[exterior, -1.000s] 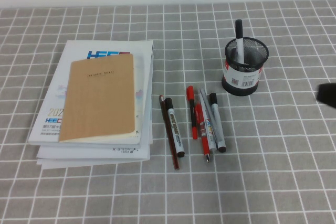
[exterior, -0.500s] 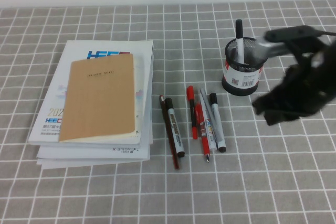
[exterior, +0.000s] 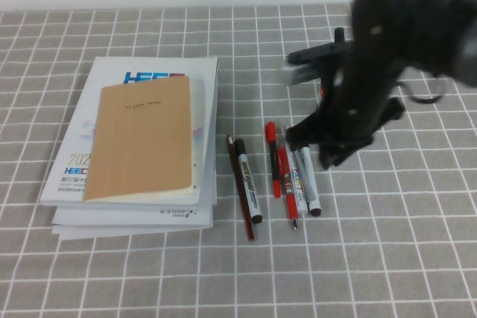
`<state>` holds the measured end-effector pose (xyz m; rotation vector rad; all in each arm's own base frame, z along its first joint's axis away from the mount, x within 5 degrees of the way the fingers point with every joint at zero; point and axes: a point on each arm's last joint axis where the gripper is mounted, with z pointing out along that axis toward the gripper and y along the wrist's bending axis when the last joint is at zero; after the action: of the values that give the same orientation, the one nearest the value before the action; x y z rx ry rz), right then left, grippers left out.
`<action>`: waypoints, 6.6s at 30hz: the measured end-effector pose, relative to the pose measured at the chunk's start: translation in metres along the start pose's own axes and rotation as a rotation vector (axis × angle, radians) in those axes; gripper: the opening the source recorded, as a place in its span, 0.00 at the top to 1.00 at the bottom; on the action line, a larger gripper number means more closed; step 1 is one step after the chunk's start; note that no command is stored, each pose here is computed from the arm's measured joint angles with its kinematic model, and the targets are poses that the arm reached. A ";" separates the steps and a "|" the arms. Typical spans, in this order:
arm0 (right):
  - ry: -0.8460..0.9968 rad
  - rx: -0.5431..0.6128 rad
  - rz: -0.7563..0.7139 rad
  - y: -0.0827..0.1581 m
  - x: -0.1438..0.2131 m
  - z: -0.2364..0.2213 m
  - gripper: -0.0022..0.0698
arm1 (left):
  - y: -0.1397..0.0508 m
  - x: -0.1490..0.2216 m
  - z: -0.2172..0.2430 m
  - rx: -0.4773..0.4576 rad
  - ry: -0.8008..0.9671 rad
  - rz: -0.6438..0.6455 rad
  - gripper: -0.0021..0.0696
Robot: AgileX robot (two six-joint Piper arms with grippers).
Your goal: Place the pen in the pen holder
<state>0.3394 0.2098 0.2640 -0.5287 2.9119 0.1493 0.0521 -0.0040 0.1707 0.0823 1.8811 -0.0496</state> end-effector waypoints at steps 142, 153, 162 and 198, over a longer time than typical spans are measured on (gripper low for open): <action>-1.228 -0.079 -0.115 -0.053 0.246 -0.122 0.99 | 0.000 0.000 0.000 0.000 0.000 0.000 0.98; -1.269 0.057 -0.251 -0.059 0.269 -0.132 0.99 | 0.000 0.000 0.000 0.000 0.000 0.000 0.98; -1.253 0.149 -0.193 -0.072 0.312 -0.124 0.99 | 0.000 0.000 0.000 0.000 0.000 0.000 0.98; -1.070 0.277 0.174 -0.096 0.352 0.019 0.99 | 0.000 0.000 0.000 0.000 0.000 0.000 0.98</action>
<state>0.0528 0.0035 0.1709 -0.0762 1.8745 0.0261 0.0521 -0.0040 0.1707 0.0823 1.8811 -0.0496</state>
